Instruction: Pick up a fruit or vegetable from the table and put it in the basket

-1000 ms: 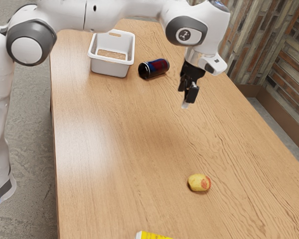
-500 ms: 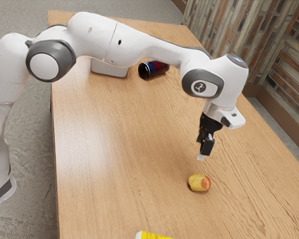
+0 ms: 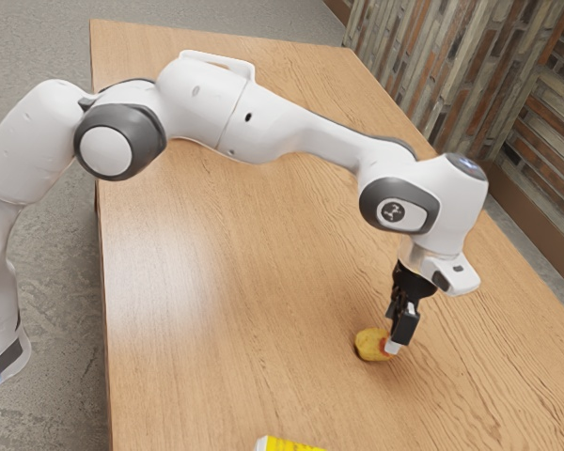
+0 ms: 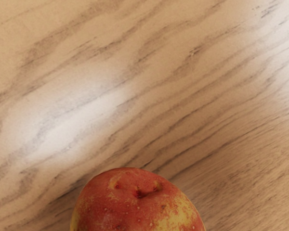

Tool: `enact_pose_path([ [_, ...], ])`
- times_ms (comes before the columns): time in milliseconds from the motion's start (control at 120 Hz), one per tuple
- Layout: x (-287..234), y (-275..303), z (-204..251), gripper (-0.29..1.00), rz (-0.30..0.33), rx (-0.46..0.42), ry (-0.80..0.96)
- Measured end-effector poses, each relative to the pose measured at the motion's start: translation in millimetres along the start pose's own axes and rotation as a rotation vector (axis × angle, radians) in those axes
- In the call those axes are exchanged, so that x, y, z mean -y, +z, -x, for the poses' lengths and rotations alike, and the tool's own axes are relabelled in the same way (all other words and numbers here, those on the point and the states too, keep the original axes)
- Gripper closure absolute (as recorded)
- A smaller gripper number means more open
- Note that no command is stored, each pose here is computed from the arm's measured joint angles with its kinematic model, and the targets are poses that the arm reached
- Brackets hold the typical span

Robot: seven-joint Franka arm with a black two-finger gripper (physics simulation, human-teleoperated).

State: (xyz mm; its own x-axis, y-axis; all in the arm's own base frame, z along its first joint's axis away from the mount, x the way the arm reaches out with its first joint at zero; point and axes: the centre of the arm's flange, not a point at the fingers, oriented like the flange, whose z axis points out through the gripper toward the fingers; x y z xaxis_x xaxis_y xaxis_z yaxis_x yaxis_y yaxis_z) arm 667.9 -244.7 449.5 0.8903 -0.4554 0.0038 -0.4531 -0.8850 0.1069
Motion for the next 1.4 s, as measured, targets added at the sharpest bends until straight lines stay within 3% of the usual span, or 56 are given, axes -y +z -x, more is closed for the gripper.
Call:
enact_pose_path([
  [633,13.9,39.4,-1.0,0.00,0.066,0.052,-0.047],
  [842,14.5,40.6,-0.8,0.28,0.070,0.054,-0.055],
  [933,7.8,34.2,-0.3,0.32,0.059,0.048,-0.051],
  [1017,0.1,-2.9,8.5,0.34,0.017,0.025,-0.050],
  [1133,0.3,-113.9,61.0,0.32,-0.119,-0.036,-0.090],
  [1250,42.3,-193.3,127.0,0.32,-0.215,-0.049,-0.222],
  [1400,143.0,-219.2,208.9,0.32,-0.244,0.028,-0.439],
])
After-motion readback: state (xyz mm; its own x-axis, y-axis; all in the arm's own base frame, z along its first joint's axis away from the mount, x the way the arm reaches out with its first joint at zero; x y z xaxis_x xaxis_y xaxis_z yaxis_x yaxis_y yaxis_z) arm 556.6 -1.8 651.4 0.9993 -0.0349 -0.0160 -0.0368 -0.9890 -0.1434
